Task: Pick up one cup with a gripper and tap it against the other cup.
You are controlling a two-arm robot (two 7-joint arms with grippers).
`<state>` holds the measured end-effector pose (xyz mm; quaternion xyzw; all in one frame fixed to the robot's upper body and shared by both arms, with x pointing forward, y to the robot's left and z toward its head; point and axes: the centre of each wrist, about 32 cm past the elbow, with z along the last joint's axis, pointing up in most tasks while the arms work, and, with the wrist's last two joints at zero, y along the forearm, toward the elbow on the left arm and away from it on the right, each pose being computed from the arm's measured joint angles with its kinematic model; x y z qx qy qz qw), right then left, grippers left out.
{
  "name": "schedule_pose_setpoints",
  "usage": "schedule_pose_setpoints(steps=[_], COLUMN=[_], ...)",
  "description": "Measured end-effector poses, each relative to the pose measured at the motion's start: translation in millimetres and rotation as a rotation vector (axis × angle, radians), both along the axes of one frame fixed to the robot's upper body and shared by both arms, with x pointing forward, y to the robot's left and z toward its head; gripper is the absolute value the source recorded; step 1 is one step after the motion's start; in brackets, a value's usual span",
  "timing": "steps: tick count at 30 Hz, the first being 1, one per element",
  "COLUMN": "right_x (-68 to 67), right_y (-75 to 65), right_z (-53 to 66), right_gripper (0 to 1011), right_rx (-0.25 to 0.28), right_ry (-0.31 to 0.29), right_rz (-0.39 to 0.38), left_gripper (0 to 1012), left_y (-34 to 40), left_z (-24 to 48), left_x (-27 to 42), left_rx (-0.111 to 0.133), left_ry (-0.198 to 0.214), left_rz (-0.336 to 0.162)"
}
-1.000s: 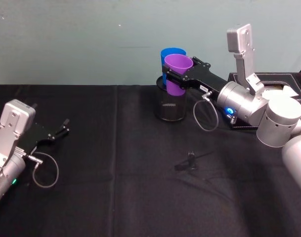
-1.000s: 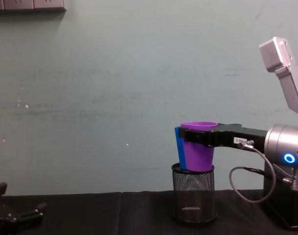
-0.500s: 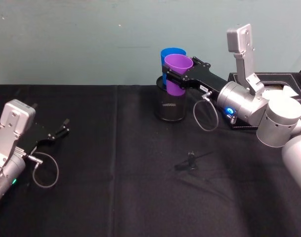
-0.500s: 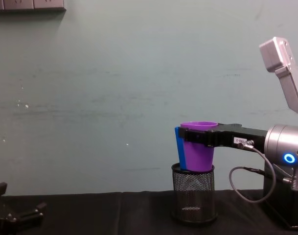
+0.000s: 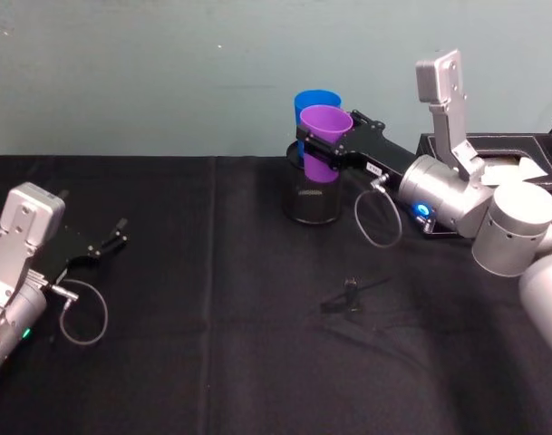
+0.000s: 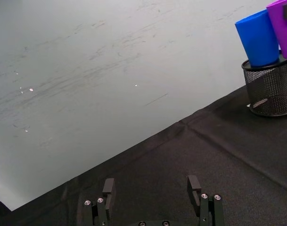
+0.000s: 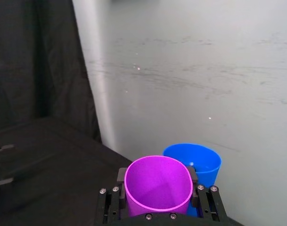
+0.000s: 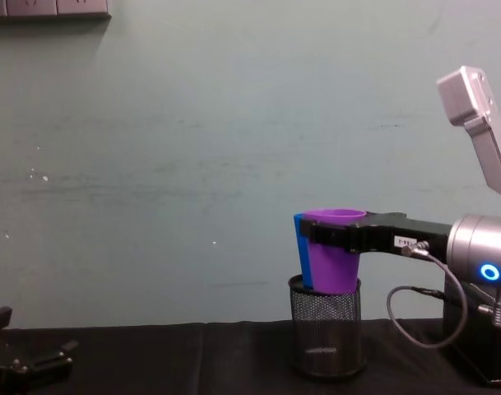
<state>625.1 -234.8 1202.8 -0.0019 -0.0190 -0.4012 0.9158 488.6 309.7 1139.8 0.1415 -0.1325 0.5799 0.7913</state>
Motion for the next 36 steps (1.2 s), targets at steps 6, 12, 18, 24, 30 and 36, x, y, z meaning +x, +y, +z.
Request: schedule_pose_setpoints(steps=[6, 12, 18, 24, 30, 36], right_x=[-17.6, -41.4, -72.2, -100.2, -119.7, -128.9], right_y=[-3.6, -8.3, -12.7, -19.3, -24.1, -26.9], right_z=[-6.6, -13.3, -25.5, -41.3, -59.1, -78.5], right_gripper=[734, 735, 734, 734, 734, 734], right_rx=[0.007, 0.014, 0.012, 0.000, 0.000, 0.003], right_ry=[-0.007, -0.011, -0.012, -0.028, -0.046, -0.060], right_rz=[0.024, 0.038, 0.063, 0.067, 0.066, 0.064], left_gripper=[1000, 1000, 1000, 1000, 1000, 1000], left_y=[0.0, 0.0, 0.0, 0.0, 0.0, 0.0], left_z=[0.0, 0.0, 0.0, 0.0, 0.0, 0.0], left_x=[0.0, 0.0, 0.0, 0.0, 0.0, 0.0], left_rx=[0.000, 0.000, 0.000, 0.000, 0.000, 0.000], left_ry=[0.000, 0.000, 0.000, 0.000, 0.000, 0.000], left_rz=[0.000, 0.000, 0.000, 0.000, 0.000, 0.000])
